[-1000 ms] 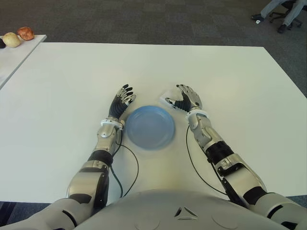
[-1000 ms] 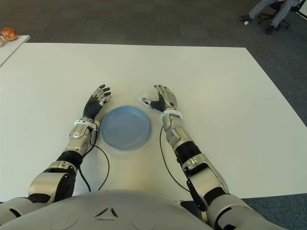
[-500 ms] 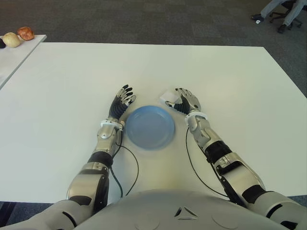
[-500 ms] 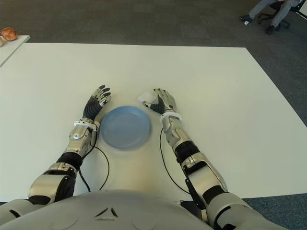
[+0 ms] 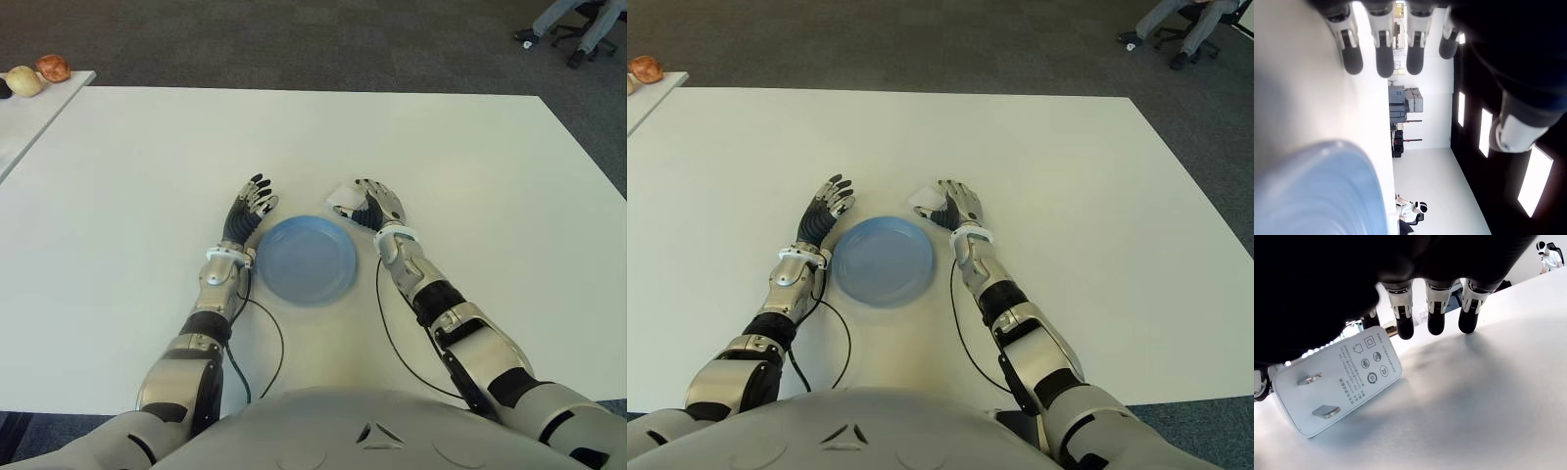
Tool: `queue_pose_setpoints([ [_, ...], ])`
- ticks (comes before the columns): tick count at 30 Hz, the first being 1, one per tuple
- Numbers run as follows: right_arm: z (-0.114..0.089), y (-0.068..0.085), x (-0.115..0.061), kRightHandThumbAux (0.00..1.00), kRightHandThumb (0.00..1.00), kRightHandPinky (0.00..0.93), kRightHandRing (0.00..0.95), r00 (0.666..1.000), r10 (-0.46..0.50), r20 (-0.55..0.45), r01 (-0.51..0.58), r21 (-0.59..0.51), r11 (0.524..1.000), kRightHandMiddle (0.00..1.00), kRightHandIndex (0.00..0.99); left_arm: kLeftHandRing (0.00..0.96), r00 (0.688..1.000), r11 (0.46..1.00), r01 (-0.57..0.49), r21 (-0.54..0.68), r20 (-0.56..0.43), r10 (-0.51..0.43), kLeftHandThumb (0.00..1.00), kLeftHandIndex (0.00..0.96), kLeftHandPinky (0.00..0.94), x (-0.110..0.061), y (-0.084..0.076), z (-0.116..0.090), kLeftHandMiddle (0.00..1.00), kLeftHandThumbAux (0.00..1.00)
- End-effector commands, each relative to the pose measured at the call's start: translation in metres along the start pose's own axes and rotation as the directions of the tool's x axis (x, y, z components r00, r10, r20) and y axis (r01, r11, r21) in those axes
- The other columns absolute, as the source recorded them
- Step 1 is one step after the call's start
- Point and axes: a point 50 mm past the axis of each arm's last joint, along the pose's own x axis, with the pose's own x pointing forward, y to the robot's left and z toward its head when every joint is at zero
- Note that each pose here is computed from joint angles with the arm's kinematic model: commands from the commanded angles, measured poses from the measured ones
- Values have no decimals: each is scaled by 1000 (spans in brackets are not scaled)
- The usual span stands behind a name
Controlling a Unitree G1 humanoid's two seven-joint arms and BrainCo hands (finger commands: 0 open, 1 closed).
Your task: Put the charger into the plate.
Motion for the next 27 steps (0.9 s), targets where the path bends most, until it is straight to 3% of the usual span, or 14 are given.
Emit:
queue_pose_setpoints([
  [1, 1, 3, 2, 305, 299, 71, 0, 1000, 18, -4, -18, 13, 1000, 0, 0, 153, 982, 999, -4, -40, -188, -3, 0, 79, 180, -25, -8, -37, 148, 568],
  [18, 8, 6, 8, 260, 296, 43, 0, 999, 40, 5, -40, -28, 999, 0, 0, 149, 983, 998, -9, -56, -184, -2, 0, 74, 179, -25, -11, -36, 144, 570],
  [27, 15, 4, 11, 219, 294, 41, 0, 998, 54, 21, -51, -118, 992, 0, 0, 149, 984, 998, -8, -68, -177, -4, 0, 72, 179, -24, -14, -35, 143, 576],
])
